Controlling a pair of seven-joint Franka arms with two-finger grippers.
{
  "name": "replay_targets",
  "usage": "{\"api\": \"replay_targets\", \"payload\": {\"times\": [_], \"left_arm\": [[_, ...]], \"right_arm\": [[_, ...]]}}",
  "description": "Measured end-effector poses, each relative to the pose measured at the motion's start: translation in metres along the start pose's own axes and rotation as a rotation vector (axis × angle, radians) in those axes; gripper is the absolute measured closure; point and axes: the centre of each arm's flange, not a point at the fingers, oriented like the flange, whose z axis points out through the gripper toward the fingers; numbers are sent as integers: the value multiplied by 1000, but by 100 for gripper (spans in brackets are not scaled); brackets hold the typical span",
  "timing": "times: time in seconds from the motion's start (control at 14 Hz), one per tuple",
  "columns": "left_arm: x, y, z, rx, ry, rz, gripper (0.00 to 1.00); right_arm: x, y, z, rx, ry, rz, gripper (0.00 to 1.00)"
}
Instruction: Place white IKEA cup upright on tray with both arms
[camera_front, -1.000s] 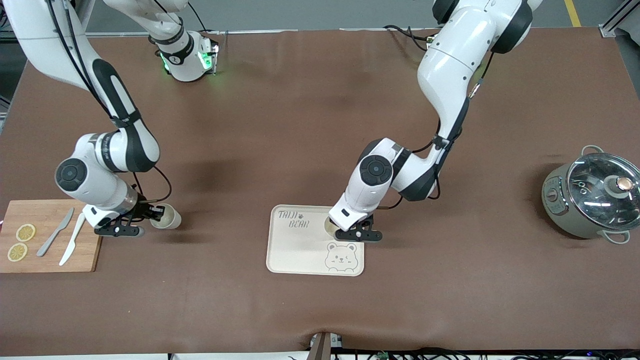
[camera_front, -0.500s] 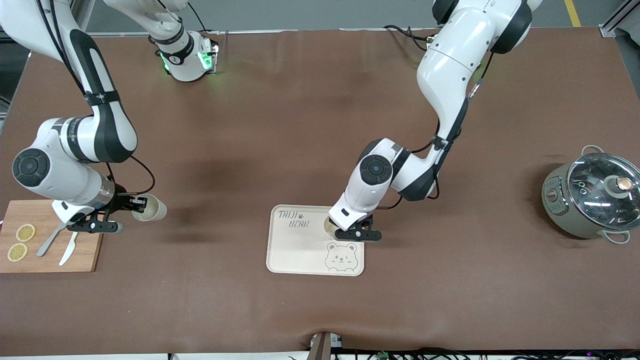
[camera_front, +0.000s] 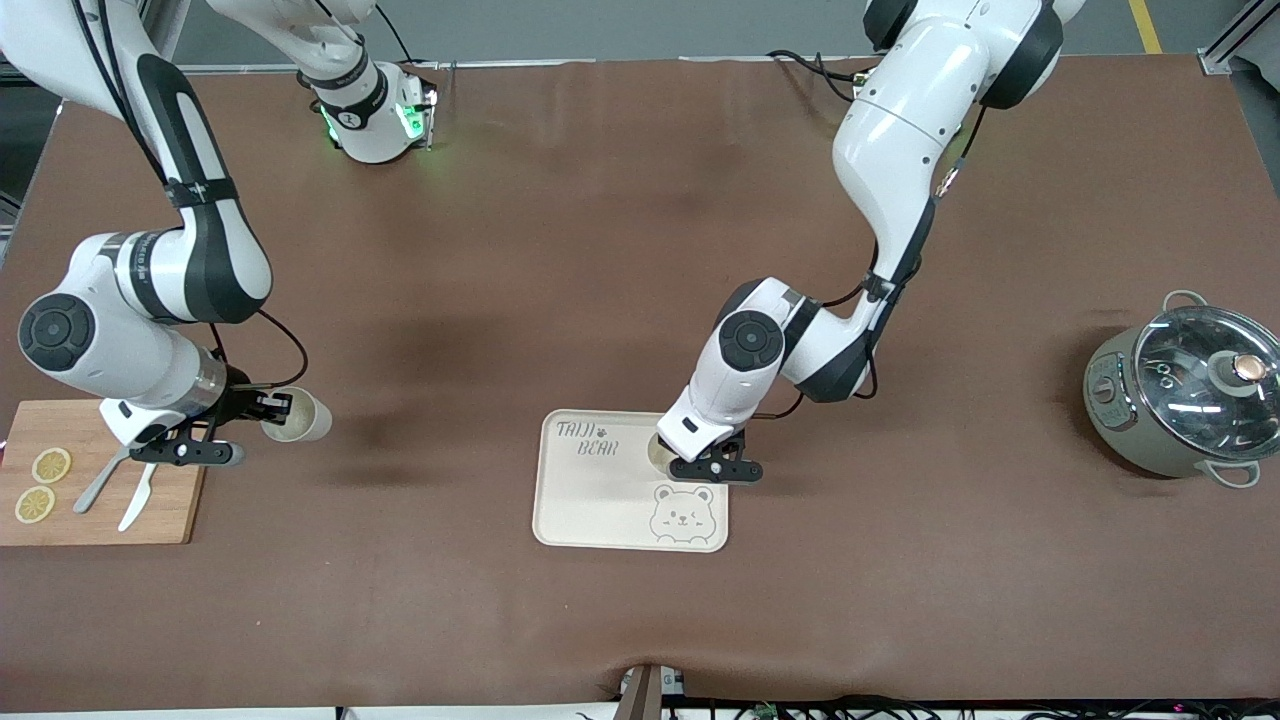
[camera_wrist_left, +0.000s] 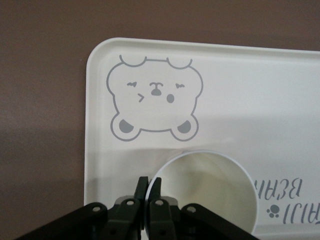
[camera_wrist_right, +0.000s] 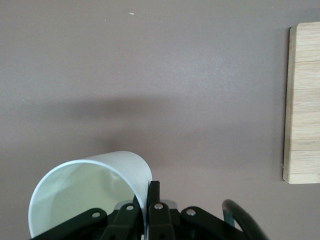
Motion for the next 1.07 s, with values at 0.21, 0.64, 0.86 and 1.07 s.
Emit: {"api": "replay_targets", "payload": {"times": [0.21,0.64,0.86,1.07], "left_arm": [[0,0,1,-1,1,0,96],[0,0,1,-1,2,8,91],[0,0,1,-3,4,34,77],[0,0,1,-4,5,35,63]], "right_arm": [[0,0,0,0,0,0,96],[0,0,0,0,0,-1,96],[0,0,0,0,-1,-1,96],[0,0,0,0,-1,-1,96]]}}
